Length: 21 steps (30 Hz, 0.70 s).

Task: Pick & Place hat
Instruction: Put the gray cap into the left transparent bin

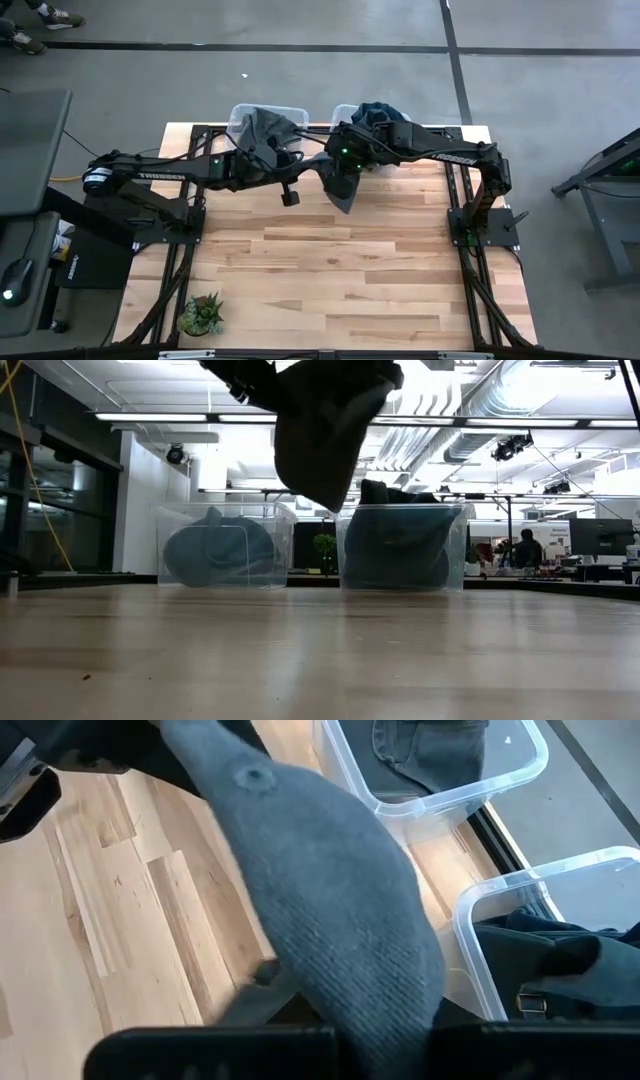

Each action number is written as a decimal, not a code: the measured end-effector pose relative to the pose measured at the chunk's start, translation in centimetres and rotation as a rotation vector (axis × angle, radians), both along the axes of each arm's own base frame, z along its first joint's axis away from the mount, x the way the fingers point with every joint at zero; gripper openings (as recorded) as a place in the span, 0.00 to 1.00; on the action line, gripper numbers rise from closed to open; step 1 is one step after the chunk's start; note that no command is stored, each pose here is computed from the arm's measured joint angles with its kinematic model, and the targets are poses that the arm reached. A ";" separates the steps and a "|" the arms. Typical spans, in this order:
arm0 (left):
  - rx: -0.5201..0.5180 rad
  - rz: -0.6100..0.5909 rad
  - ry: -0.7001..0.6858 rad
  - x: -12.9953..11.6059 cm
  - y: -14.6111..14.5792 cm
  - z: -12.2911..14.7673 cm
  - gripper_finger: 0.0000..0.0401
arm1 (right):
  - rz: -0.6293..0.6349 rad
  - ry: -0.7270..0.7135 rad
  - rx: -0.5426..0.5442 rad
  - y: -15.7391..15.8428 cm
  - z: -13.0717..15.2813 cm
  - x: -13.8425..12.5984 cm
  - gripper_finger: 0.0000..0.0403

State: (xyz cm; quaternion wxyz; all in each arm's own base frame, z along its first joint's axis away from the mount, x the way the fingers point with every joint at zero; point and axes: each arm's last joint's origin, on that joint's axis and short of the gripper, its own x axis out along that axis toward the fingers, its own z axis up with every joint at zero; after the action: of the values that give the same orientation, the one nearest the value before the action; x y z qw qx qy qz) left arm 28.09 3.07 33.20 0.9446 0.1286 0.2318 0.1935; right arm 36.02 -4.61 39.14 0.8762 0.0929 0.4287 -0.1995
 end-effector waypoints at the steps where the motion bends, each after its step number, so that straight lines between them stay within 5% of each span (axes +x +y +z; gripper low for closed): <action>1: -0.010 0.003 -0.004 0.0 0.0 0.0 0.04 | 0.000 0.000 0.000 0.0 0.0 0.0 0.01; 13: -0.099 0.087 -0.010 -0.2 0.1 -0.4 0.04 | 0.002 -0.017 0.000 0.0 0.5 -0.4 0.20; 21: -0.120 0.204 -0.040 -0.4 0.3 -0.5 0.04 | -0.036 -0.181 -0.055 0.0 4.2 -3.1 0.31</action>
State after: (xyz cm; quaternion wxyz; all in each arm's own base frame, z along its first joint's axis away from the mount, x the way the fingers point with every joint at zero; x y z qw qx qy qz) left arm 27.66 3.38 32.73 0.9304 0.0439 0.2361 0.2771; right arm 32.97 -4.62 43.37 0.9099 0.0941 0.3404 -0.2177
